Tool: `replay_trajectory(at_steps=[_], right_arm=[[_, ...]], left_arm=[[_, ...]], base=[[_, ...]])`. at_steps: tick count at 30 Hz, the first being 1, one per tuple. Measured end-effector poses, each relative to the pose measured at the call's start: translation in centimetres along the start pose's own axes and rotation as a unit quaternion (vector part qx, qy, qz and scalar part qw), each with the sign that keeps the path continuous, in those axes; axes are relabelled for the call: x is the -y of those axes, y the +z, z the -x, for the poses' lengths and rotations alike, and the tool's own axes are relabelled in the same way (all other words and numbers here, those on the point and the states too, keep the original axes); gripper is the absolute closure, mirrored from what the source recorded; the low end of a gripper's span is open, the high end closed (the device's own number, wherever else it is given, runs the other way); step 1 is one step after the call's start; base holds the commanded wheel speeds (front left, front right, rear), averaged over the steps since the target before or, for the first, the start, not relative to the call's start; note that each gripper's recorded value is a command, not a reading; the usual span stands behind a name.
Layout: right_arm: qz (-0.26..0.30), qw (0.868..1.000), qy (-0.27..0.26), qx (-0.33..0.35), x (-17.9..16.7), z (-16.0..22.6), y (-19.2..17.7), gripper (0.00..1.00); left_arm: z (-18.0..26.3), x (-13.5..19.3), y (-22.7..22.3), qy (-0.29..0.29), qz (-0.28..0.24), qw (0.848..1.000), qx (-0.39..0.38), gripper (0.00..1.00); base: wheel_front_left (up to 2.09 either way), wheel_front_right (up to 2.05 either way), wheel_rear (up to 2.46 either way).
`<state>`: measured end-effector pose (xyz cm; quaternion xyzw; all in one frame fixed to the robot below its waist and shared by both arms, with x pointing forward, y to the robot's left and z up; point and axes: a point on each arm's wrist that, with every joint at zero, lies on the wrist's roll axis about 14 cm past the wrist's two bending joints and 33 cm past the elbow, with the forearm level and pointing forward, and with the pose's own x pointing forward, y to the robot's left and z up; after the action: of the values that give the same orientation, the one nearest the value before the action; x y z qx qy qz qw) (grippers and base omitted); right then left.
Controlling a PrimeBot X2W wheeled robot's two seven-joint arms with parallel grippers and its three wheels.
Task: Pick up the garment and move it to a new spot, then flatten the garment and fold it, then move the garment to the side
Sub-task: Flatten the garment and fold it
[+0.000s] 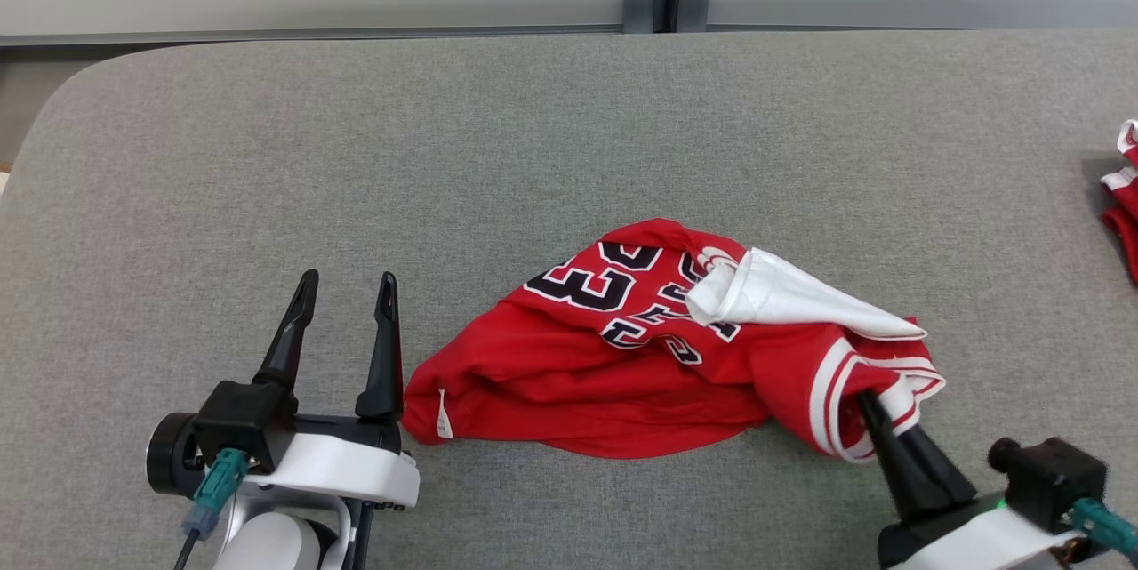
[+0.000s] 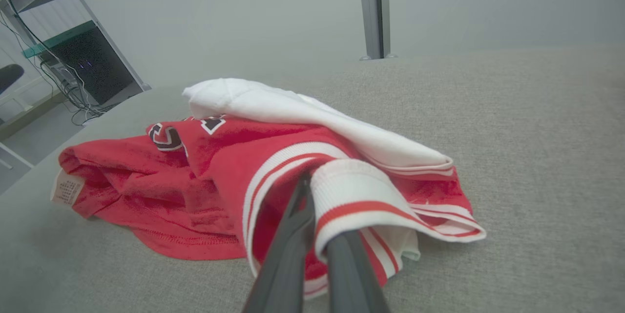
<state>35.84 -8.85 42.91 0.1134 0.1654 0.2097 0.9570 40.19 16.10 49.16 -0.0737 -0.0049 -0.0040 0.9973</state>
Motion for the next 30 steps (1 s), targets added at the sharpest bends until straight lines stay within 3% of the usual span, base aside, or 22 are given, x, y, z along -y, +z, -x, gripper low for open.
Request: replay_trajectory(at_steps=[7, 15, 23, 30], right_arm=[[0.042, 0.996, -0.026, 0.080, 3.2, -1.2, 6.2, 1.00], [0.054, 0.993, -0.046, 0.100, 7.2, -5.1, 9.5, 1.00], [0.052, 0.995, -0.052, 0.074, 11.6, -11.3, 10.6, 1.00], [0.038, 0.998, -0.051, 0.030, 13.9, -15.9, 8.7, 0.98]], left_arm=[[-0.5, 0.3, -0.2, -0.002, 0.003, 1.000, 0.001, 0.00], [-1.7, 0.4, -1.1, 0.001, 0.006, 1.000, -0.006, 0.00], [-3.5, 0.9, -3.0, -0.001, 0.013, 1.000, -0.023, 0.00], [-4.5, 0.6, -4.4, 0.001, 0.004, 0.999, -0.036, 0.00]], base=[[0.00, 0.00, 0.00], [0.00, 0.00, 0.00], [0.00, 0.00, 0.00], [0.00, 0.00, 0.00]])
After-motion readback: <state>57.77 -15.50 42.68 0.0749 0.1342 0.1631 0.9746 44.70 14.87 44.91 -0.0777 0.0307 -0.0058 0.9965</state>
